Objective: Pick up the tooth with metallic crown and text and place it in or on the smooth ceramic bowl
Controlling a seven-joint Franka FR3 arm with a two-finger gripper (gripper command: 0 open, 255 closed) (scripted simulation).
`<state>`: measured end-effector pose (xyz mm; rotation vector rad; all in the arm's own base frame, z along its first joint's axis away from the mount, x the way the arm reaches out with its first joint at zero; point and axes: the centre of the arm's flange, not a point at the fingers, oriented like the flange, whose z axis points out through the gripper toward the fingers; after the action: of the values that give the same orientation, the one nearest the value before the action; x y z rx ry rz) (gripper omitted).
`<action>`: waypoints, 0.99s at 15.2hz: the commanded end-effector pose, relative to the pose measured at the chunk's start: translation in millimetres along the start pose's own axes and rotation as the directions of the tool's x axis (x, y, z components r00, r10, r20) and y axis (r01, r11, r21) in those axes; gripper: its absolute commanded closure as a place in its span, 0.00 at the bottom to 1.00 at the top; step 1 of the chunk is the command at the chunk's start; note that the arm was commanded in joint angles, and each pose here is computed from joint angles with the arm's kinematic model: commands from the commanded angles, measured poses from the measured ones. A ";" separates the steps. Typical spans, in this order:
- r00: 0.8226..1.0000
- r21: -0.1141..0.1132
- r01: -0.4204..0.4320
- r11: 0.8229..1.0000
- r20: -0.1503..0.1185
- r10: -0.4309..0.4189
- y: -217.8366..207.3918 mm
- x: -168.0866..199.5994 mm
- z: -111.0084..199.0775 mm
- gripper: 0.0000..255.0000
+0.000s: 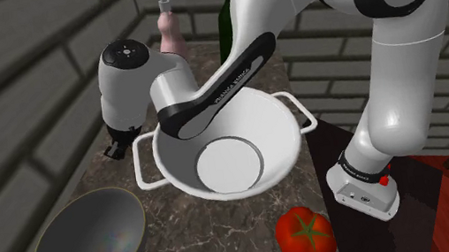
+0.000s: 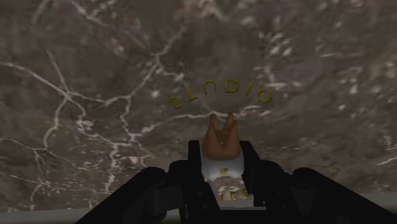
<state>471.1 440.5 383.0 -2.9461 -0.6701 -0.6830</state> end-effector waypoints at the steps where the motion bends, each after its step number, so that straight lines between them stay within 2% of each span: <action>1: 1.000 -0.005 -0.002 1.000 0.011 0.002 3.0 -1.6 4.3 1.00; 6: 1.000 -0.005 -0.002 1.000 0.010 0.002 3.2 -3.6 4.7 1.00; 15: 1.000 -0.005 -0.002 1.000 0.010 0.002 5.7 16.8 -38.1 1.00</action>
<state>471.6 437.1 419.2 -2.9567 -0.6665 -0.6716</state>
